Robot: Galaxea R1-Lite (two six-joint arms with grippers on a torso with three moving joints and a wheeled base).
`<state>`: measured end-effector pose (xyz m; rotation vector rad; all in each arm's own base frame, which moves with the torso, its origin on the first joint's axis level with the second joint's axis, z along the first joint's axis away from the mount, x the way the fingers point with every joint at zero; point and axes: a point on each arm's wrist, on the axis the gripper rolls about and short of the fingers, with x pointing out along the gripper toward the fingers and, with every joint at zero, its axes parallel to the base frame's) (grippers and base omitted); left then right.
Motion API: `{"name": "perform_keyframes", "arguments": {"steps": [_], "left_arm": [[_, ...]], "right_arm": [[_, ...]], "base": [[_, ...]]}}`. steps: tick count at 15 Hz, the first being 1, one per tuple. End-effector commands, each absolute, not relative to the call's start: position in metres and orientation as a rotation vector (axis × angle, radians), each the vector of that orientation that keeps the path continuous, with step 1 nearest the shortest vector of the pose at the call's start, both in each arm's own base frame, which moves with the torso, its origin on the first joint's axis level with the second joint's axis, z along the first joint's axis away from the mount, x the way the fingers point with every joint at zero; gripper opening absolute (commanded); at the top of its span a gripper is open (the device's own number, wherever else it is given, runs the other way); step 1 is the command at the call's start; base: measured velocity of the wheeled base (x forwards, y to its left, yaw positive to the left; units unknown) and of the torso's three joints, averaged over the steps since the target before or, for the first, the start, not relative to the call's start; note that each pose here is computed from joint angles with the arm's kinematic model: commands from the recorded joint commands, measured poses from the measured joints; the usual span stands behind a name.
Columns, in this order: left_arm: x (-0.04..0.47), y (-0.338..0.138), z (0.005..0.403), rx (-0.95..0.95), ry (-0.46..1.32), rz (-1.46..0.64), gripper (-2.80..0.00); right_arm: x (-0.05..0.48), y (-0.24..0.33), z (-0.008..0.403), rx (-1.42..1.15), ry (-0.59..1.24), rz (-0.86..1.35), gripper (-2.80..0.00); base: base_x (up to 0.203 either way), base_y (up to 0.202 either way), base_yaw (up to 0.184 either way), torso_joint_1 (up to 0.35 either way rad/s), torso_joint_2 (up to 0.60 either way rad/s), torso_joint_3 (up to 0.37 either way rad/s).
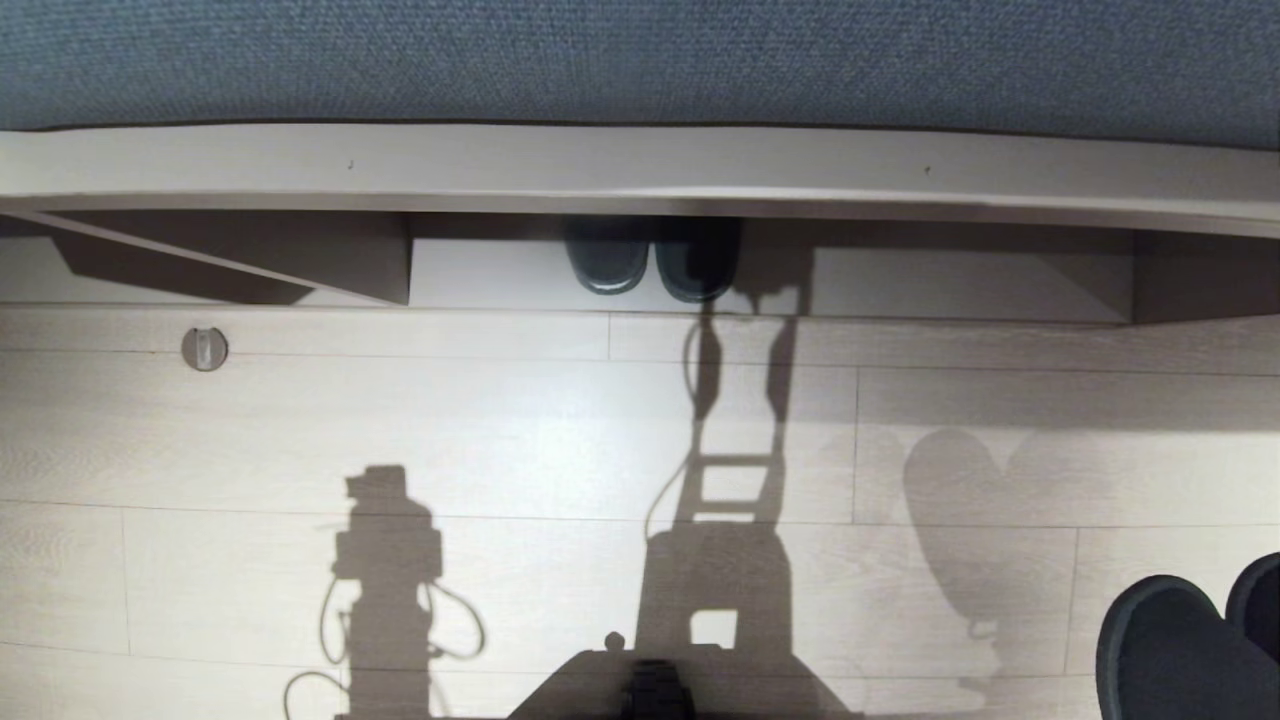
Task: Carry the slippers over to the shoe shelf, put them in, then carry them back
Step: Place the slippers on the floor
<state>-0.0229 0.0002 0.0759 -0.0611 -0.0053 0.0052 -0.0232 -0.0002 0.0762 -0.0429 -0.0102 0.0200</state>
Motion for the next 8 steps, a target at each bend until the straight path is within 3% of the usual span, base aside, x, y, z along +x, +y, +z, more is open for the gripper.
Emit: {"name": "perform_keyframes", "arguments": {"steps": [1, 8], "left_arm": [[-0.0228, 0.0002, 0.076, -0.062, -0.005, 0.006, -2.8], [-0.0227, 0.0002, 0.076, -0.063, -0.004, 0.006, -2.8]], "right_arm": [[-0.023, -0.0002, 0.0754, -0.043, -0.004, 0.021, -2.8], [-0.023, 0.0, 0.0757, -0.054, -0.007, 0.029, -2.8]], "base": [[0.0, 0.0, 0.0, 0.0, 0.0, 0.0], [0.0, 0.0, 0.0, 0.005, 0.0, 0.153]]}}
